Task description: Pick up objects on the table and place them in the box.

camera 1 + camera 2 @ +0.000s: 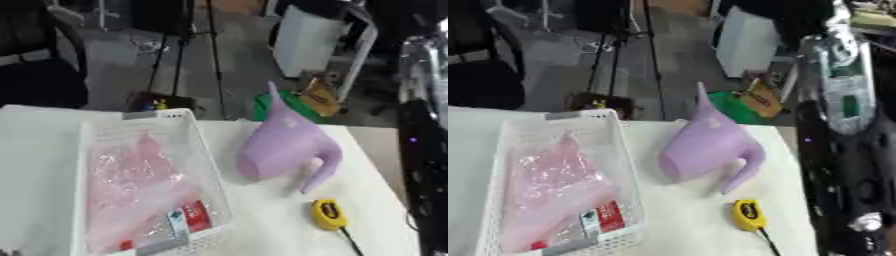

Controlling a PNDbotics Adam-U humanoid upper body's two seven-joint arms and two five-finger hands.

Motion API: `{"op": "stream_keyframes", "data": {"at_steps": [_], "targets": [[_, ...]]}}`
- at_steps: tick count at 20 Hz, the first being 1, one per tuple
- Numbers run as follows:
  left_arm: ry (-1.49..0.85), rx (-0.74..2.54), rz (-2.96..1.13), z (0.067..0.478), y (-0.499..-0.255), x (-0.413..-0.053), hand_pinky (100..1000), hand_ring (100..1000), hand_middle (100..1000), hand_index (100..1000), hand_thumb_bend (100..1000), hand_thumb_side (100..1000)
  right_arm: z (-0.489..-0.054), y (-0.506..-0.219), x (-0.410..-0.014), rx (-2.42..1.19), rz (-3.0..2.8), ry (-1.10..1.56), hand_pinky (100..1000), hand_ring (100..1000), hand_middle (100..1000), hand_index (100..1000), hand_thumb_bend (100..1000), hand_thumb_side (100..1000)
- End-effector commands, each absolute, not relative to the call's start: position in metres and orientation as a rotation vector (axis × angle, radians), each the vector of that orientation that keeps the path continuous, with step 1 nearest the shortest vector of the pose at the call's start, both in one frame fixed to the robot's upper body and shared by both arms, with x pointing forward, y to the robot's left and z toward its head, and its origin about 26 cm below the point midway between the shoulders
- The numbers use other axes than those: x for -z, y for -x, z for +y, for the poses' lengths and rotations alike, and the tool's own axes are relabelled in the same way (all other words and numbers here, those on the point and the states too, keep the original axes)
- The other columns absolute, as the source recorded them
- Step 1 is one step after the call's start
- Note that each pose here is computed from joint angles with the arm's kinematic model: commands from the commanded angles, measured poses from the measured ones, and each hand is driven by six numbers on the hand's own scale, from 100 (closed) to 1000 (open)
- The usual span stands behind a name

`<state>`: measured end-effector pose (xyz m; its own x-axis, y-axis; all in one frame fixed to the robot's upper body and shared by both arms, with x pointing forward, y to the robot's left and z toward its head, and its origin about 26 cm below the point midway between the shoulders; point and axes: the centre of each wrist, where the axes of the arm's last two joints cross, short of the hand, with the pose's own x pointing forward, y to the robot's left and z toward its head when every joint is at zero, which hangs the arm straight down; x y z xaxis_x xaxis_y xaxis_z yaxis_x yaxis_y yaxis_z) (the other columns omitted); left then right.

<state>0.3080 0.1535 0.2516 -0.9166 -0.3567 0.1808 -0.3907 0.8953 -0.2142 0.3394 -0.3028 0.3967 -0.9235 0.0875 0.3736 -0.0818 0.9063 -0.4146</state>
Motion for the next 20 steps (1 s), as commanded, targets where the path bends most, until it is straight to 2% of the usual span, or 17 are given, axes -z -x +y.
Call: {"op": "stream_keyframes", "data": {"at_steps": [1, 2, 5, 6, 13, 17, 20], "targets": [[-0.608, -0.39, -2.953, 0.157, -0.305, -0.261, 891, 887, 866, 786, 149, 1000, -0.304, -0.313, -0.41, -0.575, -2.796, -0.041, 439, 774, 574, 651, 100, 1000], [-0.61, -0.401, -2.95, 0.157, -0.305, -0.262, 889, 886, 865, 786, 144, 1000, -0.306, -0.306, -0.407, -0.536, -2.857, -0.045, 509, 761, 608, 699, 100, 1000], [-0.612, -0.421, -2.944, 0.156, -0.305, -0.263, 889, 886, 865, 786, 144, 1000, -0.308, -0.294, -0.394, -0.429, -3.0, -0.021, 519, 760, 614, 708, 100, 999], [-0.615, -0.427, -2.944, 0.156, -0.305, -0.263, 889, 886, 865, 786, 147, 1000, -0.311, -0.29, -0.388, -0.39, -3.037, 0.021, 567, 757, 633, 737, 100, 966], [-0.624, -0.446, -2.944, 0.155, -0.305, -0.264, 888, 886, 865, 787, 151, 1000, -0.327, -0.285, -0.356, -0.066, -3.147, 0.316, 612, 740, 616, 710, 100, 943], [-0.624, -0.449, -2.947, 0.155, -0.305, -0.264, 887, 886, 864, 787, 147, 1000, -0.337, -0.285, -0.34, -0.036, -3.231, 0.489, 644, 723, 625, 716, 100, 908], [-0.625, -0.451, -2.948, 0.155, -0.305, -0.264, 888, 886, 863, 787, 146, 1000, -0.343, -0.286, -0.329, -0.056, -3.26, 0.601, 684, 747, 640, 748, 100, 891]]}}
